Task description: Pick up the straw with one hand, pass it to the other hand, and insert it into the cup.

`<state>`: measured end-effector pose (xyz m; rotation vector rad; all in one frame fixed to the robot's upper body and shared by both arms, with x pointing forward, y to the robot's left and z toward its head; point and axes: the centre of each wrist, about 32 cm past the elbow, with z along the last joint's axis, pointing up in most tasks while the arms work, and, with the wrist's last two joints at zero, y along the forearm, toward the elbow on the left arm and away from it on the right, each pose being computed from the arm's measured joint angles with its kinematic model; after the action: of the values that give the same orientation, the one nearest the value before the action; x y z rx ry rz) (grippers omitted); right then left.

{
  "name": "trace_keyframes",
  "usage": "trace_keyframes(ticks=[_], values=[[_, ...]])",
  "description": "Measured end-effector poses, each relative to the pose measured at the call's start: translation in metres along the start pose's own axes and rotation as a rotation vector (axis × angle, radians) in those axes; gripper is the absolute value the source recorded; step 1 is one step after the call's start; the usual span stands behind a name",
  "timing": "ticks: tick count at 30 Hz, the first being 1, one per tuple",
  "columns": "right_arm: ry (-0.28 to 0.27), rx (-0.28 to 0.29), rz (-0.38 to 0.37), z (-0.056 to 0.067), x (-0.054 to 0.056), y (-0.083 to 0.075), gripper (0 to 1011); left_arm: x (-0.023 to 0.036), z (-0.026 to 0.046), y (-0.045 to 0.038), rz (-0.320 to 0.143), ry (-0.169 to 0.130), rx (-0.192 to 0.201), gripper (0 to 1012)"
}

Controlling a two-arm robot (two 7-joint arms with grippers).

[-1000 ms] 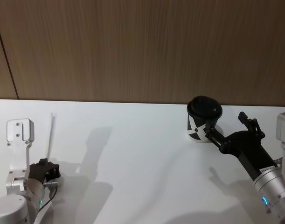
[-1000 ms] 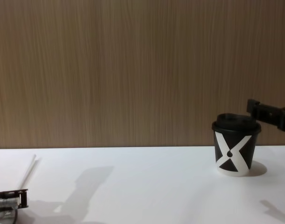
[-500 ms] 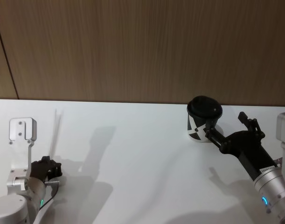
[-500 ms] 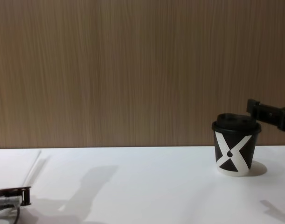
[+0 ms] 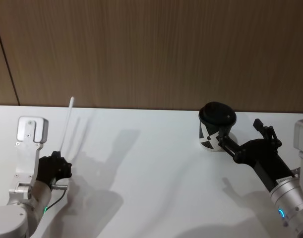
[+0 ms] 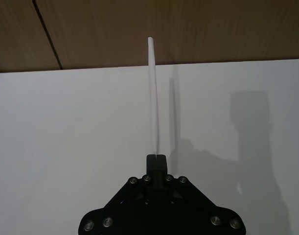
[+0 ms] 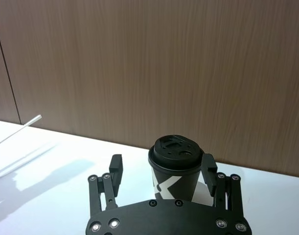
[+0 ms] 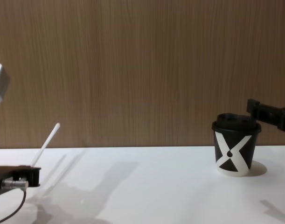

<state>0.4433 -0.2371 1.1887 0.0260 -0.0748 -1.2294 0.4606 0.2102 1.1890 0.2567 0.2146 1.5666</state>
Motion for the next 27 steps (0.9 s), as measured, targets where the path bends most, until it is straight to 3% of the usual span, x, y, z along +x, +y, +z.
trace_keyframes(ticks=[9,11,17,27], values=[[0.0,0.0,0.0,0.0,0.0,0.0,1001,0.0053,0.0048,0.0062,-0.074,-0.089,-0.095,0],[0.0,0.0,0.0,0.0,0.0,0.0,1001,0.0057,0.0053,0.0066,-0.08,-0.096,-0.107,0],[0.0,0.0,0.0,0.0,0.0,0.0,1001,0.0096,0.0088,0.0084,-0.144,-0.16,-0.197,0],[0.0,0.0,0.0,0.0,0.0,0.0,1001,0.0124,0.0163,0.0049,-0.244,-0.236,-0.348,0]])
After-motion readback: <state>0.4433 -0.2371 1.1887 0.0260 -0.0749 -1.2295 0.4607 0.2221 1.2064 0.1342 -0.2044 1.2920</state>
